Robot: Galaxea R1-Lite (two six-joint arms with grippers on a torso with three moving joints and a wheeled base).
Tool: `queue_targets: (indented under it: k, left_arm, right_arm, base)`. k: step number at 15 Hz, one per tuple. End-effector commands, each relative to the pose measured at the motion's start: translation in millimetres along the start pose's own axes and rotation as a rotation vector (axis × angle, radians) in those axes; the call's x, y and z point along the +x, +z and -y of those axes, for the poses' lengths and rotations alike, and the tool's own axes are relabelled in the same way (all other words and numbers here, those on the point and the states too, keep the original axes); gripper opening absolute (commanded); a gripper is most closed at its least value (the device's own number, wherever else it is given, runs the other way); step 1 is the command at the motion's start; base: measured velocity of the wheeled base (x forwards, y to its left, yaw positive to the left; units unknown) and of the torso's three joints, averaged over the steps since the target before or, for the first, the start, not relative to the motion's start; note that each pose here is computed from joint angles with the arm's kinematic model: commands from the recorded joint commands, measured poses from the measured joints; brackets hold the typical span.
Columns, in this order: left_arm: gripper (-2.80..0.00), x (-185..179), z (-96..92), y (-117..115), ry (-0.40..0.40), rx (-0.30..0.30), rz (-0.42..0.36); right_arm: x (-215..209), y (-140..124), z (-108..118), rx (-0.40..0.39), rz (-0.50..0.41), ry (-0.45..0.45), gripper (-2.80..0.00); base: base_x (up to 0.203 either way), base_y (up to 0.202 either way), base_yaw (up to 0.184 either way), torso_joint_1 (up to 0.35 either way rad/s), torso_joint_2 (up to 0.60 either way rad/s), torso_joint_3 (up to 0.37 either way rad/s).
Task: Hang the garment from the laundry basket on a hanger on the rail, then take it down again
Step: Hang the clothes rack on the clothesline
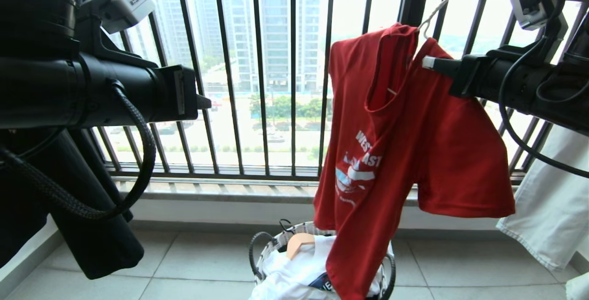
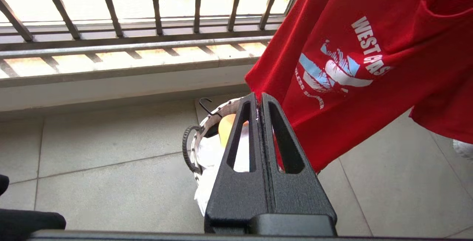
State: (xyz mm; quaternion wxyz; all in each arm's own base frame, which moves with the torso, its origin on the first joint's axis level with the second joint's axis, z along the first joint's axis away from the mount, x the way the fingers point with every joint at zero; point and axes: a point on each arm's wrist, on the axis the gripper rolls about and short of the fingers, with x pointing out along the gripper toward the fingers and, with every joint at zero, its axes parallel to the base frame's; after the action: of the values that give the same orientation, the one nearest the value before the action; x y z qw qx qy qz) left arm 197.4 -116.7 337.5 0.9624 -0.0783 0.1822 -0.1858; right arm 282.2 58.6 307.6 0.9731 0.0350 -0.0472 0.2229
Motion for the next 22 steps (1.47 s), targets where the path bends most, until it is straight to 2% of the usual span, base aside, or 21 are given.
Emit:
queue_targets:
  k: [1,16,19,21,22]
  left_arm:
    - [-2.80,5.5,-0.5,-3.2,0.007,0.000,-0.019]
    - [-2.80,5.4,-8.5,0.9,0.038,-0.028,-0.002]
    - [-2.80,-0.1,-11.7,5.4,0.047,-0.038,0.020]
    - [-2.80,-1.8,-12.5,6.3,0.049,-0.039,0.026]
    - [-2.80,-1.7,-12.5,6.4,0.049,-0.037,0.026]
  right_arm:
    - [-4.3,4.8,7.4,-0.007,0.017,-0.027,-2.80]
    - [-13.8,5.3,14.4,-0.012,0.016,-0.058,-2.80]
    - [-28.0,5.4,17.8,-0.019,0.015,-0.087,-2.80]
    - [-54.0,16.6,12.4,-0.042,0.054,-0.102,-2.80]
    - [-64.2,12.1,9.5,-0.045,0.042,-0.103,-2.80]
  base:
    - [0.000,0.000,0.000,0.000,0.00,0.000]
    - [0.000,0.000,0.000,0.000,0.00,0.000]
    - [0.000,0.000,0.000,0.000,0.00,0.000]
    - [0.000,0.000,0.000,0.025,-0.19,-0.188]
    - [0.000,0.000,0.000,0.031,-0.06,-0.300]
